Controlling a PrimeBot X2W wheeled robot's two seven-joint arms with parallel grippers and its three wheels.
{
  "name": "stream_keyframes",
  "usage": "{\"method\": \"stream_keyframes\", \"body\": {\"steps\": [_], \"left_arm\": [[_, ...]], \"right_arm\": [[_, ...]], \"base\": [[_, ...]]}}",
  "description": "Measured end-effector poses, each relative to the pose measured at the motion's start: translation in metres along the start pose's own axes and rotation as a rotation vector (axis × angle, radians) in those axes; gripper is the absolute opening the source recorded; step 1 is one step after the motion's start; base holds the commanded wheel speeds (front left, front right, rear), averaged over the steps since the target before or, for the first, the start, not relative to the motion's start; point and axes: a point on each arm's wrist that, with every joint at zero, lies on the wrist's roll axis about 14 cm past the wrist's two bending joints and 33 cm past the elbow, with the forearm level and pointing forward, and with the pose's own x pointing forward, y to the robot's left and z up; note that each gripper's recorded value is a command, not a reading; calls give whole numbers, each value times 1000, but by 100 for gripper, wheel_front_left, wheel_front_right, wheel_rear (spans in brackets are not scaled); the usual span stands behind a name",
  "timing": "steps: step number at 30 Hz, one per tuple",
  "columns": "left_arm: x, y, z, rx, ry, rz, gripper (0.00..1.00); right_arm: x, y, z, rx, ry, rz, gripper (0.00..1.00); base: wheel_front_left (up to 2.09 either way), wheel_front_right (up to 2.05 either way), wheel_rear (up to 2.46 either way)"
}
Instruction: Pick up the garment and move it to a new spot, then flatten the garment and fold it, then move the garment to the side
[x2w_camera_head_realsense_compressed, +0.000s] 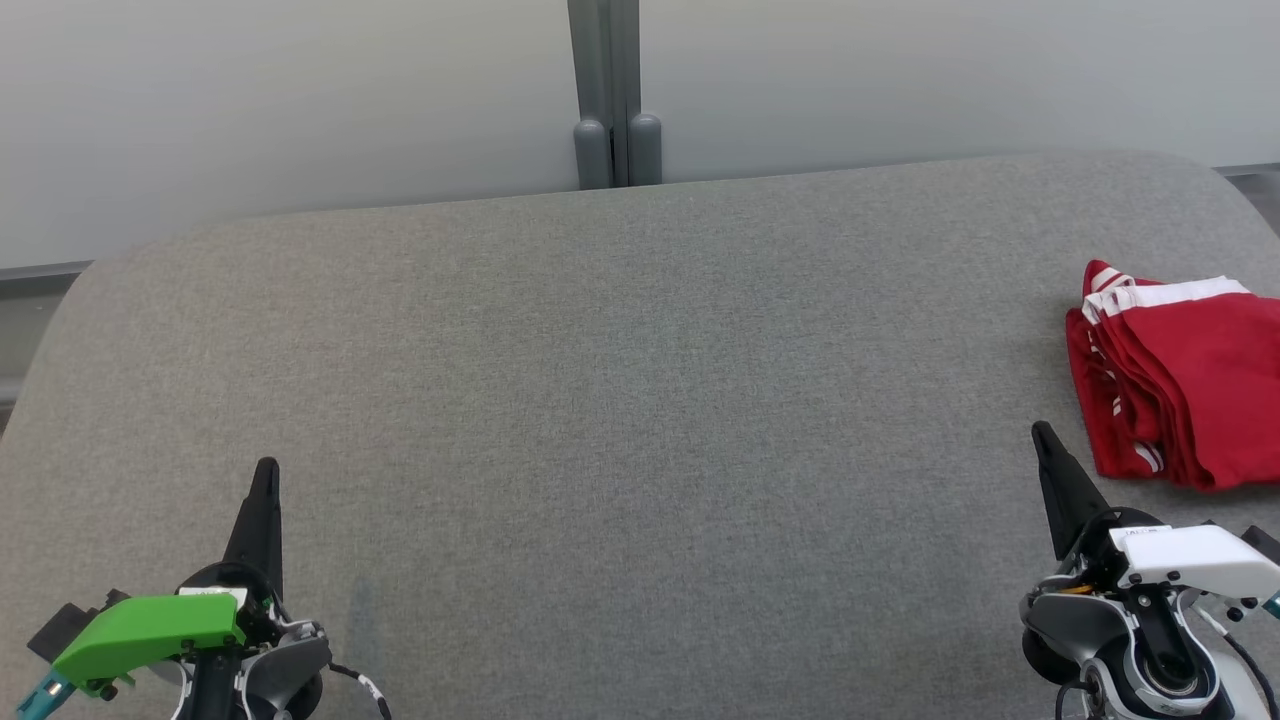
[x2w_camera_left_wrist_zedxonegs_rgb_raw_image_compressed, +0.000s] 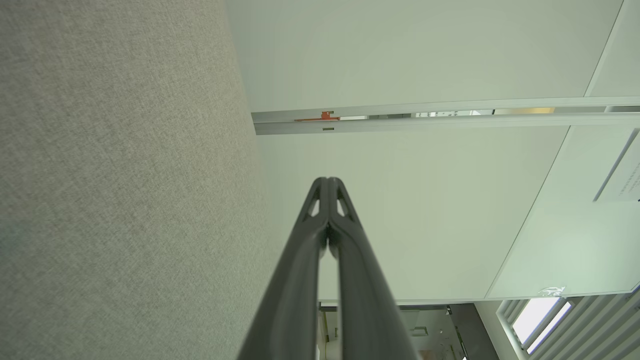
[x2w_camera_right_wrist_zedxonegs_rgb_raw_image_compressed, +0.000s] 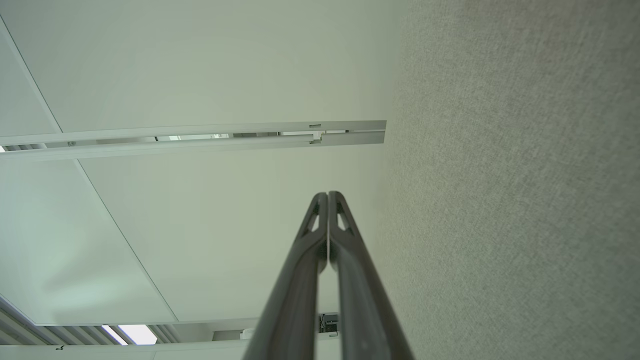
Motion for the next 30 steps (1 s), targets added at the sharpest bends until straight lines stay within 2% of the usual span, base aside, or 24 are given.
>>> {"method": "stream_keyframes", "body": {"steps": [30], "left_arm": [[0,0,0,0,0,0,0]], "right_arm": [[0,0,0,0,0,0,0]], "base": [[0,0,0]]}}
